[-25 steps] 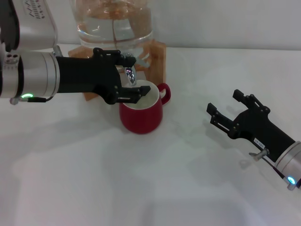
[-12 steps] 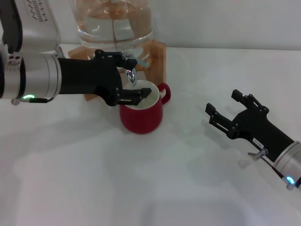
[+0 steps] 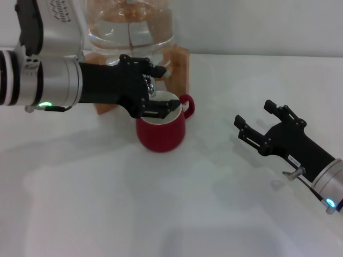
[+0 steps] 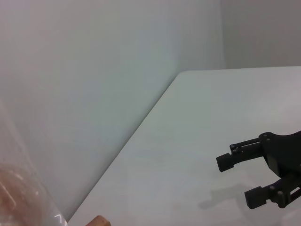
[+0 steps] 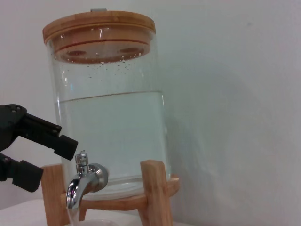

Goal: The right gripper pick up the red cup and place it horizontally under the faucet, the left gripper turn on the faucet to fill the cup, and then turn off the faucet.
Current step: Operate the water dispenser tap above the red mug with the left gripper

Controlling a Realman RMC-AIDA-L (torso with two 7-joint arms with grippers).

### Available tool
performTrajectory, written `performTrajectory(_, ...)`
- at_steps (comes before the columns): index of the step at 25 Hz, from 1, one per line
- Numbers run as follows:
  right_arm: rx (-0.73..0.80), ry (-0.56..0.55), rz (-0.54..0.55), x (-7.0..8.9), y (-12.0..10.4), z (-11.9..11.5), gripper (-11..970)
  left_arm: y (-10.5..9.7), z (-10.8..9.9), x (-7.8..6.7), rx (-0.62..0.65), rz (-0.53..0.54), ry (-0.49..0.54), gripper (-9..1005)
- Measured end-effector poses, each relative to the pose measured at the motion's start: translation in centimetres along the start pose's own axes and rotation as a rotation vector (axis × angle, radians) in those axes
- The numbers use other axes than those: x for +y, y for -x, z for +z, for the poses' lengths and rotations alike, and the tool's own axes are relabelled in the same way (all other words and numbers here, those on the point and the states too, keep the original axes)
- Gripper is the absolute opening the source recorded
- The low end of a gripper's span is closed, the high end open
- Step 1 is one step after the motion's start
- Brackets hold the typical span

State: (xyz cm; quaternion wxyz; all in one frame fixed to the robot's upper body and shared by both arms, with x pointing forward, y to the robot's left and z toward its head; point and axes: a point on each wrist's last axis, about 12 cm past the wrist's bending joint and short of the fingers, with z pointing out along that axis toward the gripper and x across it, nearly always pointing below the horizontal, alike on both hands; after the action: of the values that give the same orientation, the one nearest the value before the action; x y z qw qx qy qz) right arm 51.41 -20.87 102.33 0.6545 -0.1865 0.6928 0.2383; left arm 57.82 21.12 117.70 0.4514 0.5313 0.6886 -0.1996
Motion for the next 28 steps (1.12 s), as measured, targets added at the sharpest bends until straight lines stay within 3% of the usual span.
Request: performTrajectory(28, -0.001, -0.002, 0.0, -0.05, 0.03, 0.01, 869, 0.5, 0.83, 0.45, 0.001, 0.008, -0.015, 757)
